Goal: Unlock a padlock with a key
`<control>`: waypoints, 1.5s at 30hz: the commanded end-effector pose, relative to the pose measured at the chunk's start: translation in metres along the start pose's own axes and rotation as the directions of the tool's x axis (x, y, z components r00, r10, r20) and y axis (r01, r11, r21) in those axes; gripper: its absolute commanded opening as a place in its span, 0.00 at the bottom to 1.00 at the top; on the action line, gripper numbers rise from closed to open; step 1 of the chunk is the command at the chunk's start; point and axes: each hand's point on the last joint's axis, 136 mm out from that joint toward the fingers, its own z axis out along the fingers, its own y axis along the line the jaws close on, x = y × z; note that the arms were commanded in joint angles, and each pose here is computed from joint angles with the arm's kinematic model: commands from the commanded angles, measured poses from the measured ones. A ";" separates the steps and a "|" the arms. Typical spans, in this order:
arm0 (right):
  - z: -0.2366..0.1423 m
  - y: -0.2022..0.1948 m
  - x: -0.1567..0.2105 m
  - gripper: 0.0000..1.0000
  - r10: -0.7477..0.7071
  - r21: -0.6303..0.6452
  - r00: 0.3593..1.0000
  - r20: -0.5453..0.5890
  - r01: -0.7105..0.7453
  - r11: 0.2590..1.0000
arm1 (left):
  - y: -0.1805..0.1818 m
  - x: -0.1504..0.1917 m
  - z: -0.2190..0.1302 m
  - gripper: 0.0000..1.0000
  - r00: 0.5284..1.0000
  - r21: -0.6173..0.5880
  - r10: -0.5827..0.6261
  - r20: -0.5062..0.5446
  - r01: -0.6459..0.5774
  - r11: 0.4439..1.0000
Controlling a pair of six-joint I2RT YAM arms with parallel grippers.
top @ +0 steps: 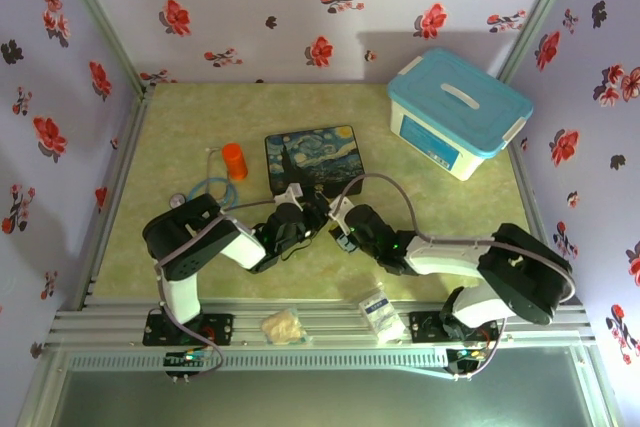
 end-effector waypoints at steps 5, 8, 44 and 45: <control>0.007 -0.004 -0.035 0.25 -0.091 0.085 0.990 0.112 0.082 0.993 | -0.035 0.003 -0.003 0.00 1.000 0.115 -0.020 -0.020 0.022 0.993; 0.009 -0.011 -0.036 0.17 -0.098 0.128 0.989 0.110 0.084 0.988 | -0.035 0.004 -0.003 0.00 0.999 0.121 -0.027 -0.025 0.030 0.992; -0.015 -0.018 -0.040 0.17 0.468 -0.208 0.881 0.065 -0.447 0.870 | -0.003 0.002 -0.011 0.00 1.000 0.065 -0.024 -0.014 0.025 0.998; -0.015 -0.014 -0.037 0.17 0.395 -0.165 0.917 0.056 -0.382 0.909 | -0.002 0.002 -0.010 0.00 1.000 0.064 -0.024 -0.013 0.025 0.998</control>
